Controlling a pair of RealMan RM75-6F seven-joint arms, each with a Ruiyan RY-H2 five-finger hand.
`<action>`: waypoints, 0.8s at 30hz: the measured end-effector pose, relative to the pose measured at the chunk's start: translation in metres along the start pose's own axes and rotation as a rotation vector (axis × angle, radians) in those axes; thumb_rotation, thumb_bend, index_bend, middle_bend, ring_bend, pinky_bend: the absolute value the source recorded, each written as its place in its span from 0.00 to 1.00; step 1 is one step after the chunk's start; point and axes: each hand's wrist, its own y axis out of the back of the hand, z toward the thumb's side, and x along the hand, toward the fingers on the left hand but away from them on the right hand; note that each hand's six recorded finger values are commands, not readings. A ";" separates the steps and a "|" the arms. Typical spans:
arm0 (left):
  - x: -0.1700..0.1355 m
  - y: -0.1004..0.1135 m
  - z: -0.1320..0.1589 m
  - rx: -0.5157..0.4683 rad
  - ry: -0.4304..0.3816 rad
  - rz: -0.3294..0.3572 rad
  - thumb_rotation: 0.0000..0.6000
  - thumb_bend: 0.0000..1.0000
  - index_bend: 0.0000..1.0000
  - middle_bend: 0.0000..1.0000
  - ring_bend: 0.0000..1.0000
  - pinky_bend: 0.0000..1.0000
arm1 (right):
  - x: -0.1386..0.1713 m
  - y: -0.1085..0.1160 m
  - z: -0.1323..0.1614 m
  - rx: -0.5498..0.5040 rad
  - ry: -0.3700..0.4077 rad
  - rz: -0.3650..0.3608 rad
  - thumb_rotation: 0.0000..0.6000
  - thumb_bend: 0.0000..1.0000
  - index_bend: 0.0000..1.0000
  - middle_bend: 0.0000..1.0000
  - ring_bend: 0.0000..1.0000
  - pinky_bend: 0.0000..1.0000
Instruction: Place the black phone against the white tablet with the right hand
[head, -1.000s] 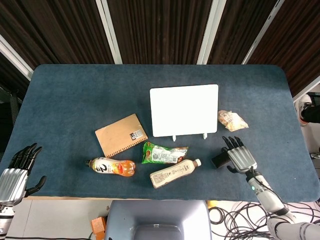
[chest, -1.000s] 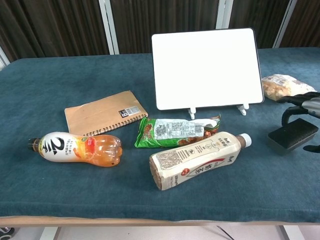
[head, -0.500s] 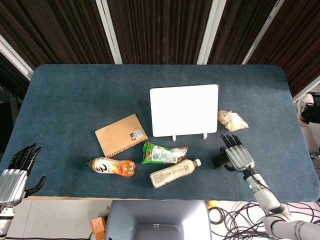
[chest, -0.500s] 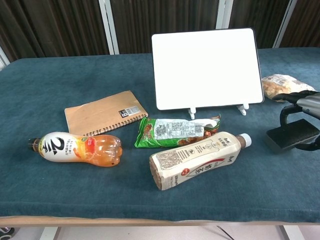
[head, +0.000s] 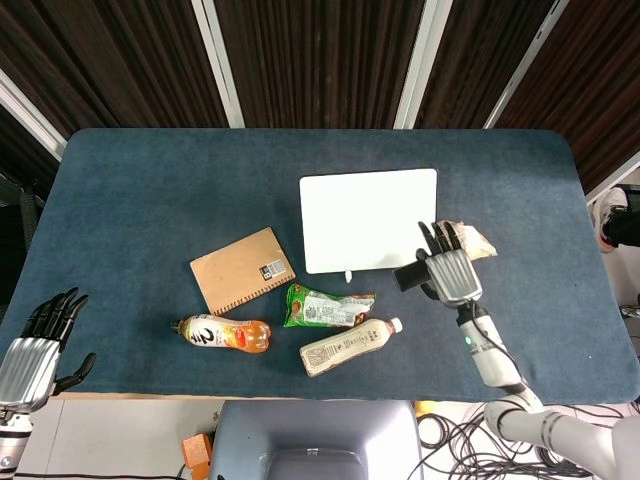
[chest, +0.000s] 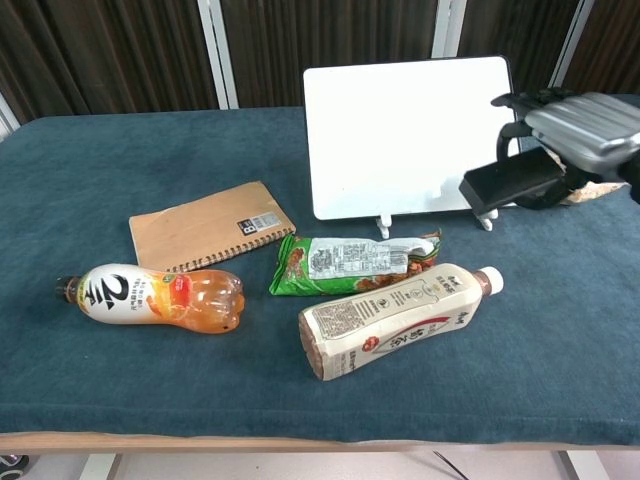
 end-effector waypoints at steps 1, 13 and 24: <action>0.000 0.000 0.000 -0.001 0.001 0.000 1.00 0.33 0.00 0.00 0.00 0.12 | -0.009 0.004 0.005 0.034 -0.003 -0.029 1.00 0.21 0.65 0.01 0.00 0.00; 0.000 0.000 -0.002 -0.002 0.001 -0.006 1.00 0.33 0.00 0.00 0.00 0.12 | -0.063 0.022 0.056 0.311 0.023 -0.249 1.00 0.21 0.63 0.01 0.00 0.00; 0.001 -0.002 -0.003 -0.003 0.004 -0.015 1.00 0.33 0.00 0.00 0.00 0.12 | -0.087 0.020 0.084 0.317 0.018 -0.265 1.00 0.21 0.61 0.01 0.00 0.00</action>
